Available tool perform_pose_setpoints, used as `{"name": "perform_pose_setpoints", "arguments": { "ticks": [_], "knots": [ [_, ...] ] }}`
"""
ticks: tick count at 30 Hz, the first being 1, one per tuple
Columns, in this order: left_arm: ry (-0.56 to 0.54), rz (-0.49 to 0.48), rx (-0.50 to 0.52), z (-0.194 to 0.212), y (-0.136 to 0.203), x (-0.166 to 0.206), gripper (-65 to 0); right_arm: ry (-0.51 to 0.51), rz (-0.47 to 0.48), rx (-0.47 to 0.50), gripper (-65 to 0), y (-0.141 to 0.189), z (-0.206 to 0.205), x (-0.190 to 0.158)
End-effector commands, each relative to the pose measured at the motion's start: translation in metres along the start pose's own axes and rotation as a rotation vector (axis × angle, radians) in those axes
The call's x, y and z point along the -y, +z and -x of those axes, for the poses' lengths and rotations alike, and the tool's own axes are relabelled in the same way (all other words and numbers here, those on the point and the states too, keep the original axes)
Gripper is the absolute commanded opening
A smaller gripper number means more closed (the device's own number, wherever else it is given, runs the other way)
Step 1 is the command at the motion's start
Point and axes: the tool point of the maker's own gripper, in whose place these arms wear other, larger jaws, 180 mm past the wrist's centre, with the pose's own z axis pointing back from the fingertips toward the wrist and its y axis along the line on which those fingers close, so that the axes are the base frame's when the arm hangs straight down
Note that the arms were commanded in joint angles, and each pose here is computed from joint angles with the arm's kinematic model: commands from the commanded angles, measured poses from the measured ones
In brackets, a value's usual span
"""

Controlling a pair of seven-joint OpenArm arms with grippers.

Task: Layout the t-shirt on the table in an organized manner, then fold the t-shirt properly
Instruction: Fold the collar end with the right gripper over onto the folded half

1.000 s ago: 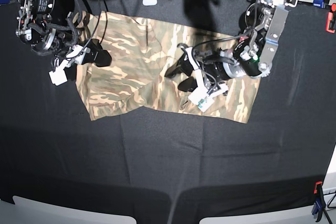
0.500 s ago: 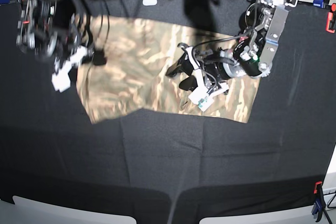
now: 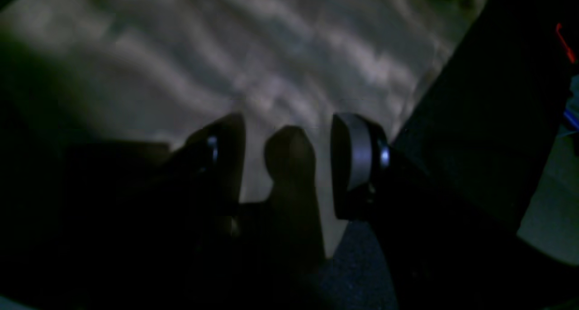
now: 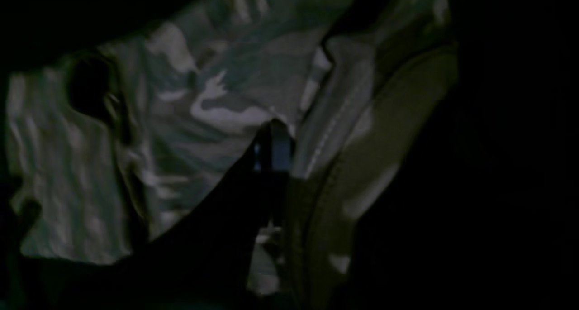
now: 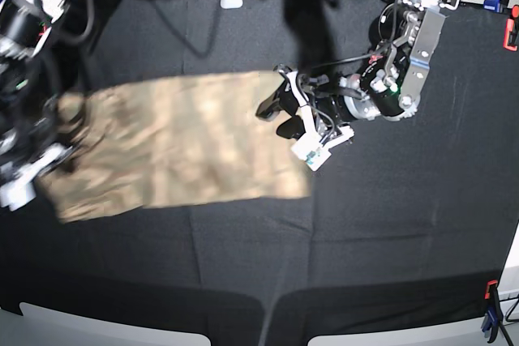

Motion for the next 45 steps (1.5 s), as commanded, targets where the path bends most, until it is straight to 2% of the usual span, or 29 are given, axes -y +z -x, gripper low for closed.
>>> {"name": "perform_pose_setpoints", "arguments": {
  "ticks": [1, 2, 6, 8, 13, 15, 22, 31, 34, 45],
  "knots": [
    [-0.016, 0.002, 0.049, -0.018, 0.002, 0.000, -36.6, 0.024, 0.000, 0.087, -65.0, 0.009, -0.031, 0.001],
    [-0.013, -0.043, 0.028, -0.014, 0.002, -0.008, -36.6, 0.027, -0.009, 0.096, -65.0, 0.009, -0.035, -0.001],
    [0.021, -0.403, -0.050, 0.001, 0.016, -0.071, -36.6, 0.048, -0.085, 0.094, -65.0, -0.004, -0.039, -0.025],
    [0.016, -0.495, -0.064, 0.003, 0.023, -0.086, -36.6, 0.067, -0.136, 0.074, -65.0, -0.014, -0.036, -0.043],
    [0.026, -0.501, -0.086, 0.007, 0.024, -0.086, -36.6, 0.095, -0.292, 0.055, -65.0, -0.030, -0.036, -0.095],
    [0.052, -0.539, -0.102, 0.011, 0.027, -0.091, -36.6, 0.114, -0.342, 0.051, -65.0, -0.032, -0.038, -0.114],
    [0.072, -0.538, -0.101, 0.011, 0.025, -0.089, -36.6, 0.232, -0.426, 0.002, -65.0, -0.040, -0.031, -0.168],
    [0.081, -0.531, -0.104, 0.014, 0.024, -0.087, -36.6, 0.220, -0.567, 0.048, -65.0, -0.055, -0.030, -0.244],
    [0.090, -0.527, -0.116, 0.022, 0.024, -0.084, -36.6, 0.229, -0.581, 0.035, -65.0, -0.062, -0.025, -0.262],
    [0.097, -0.525, -0.133, 0.031, 0.025, -0.081, -36.6, 0.278, -0.504, -0.023, -65.0, -0.088, -0.008, -0.295]
  ]
}}
